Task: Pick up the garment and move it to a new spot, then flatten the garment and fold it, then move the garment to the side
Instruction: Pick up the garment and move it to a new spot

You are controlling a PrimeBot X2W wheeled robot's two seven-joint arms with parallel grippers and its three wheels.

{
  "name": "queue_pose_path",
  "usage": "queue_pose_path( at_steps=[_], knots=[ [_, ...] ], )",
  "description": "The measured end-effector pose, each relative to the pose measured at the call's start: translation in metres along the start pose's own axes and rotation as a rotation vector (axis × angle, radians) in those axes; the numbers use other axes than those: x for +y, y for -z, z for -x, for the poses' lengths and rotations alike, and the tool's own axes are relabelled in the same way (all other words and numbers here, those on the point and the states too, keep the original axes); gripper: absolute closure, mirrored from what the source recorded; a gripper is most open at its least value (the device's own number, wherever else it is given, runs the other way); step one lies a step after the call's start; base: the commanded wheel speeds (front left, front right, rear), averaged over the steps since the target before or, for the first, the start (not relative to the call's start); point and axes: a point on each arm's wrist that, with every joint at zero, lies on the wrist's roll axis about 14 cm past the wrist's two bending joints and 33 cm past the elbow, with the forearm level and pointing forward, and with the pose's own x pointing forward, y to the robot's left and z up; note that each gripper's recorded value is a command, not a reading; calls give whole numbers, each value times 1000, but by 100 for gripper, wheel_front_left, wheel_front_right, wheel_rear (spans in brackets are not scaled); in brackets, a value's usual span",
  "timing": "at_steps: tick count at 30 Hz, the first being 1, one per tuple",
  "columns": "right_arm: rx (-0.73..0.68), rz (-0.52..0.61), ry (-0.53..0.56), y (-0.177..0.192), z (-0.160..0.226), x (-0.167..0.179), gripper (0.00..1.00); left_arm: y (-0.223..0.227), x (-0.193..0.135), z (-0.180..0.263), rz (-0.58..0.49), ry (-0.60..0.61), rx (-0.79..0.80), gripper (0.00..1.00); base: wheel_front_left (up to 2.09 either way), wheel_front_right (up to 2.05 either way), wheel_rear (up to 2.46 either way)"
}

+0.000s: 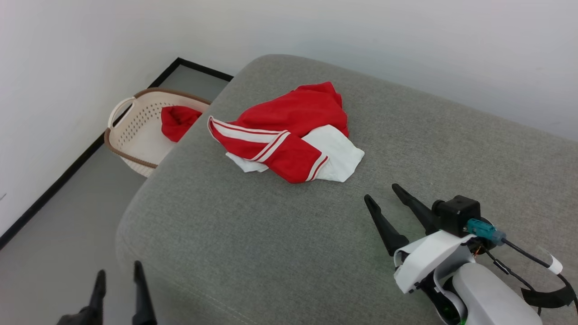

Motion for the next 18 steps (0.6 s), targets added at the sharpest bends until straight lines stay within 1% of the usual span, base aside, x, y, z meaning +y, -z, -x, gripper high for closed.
queue_pose_path(
  at_steps=[4, 9, 12, 14, 18],
  knots=[
    [-11, -1, 24, -4, 5, -9, 0, -2, -18, -6, 13, 68, -9, 0, 0, 0, 0],
    [-39, -22, 87, -6, 27, -21, 0, -21, -47, -32, -34, 217, -62, 0, 0, 0, 0],
    [-59, -27, 99, -7, 41, -16, 0, -43, -56, -51, -59, 269, -119, 0, 0, 0, 0],
    [-94, -11, 98, -18, 45, -12, 0, -61, -61, -65, -55, 292, -165, 0, 0, 0, 0],
    [-149, 43, 146, -39, 60, -27, 0, -97, -79, -96, -94, 356, -243, 0, 0, 0, 0]
  ],
)
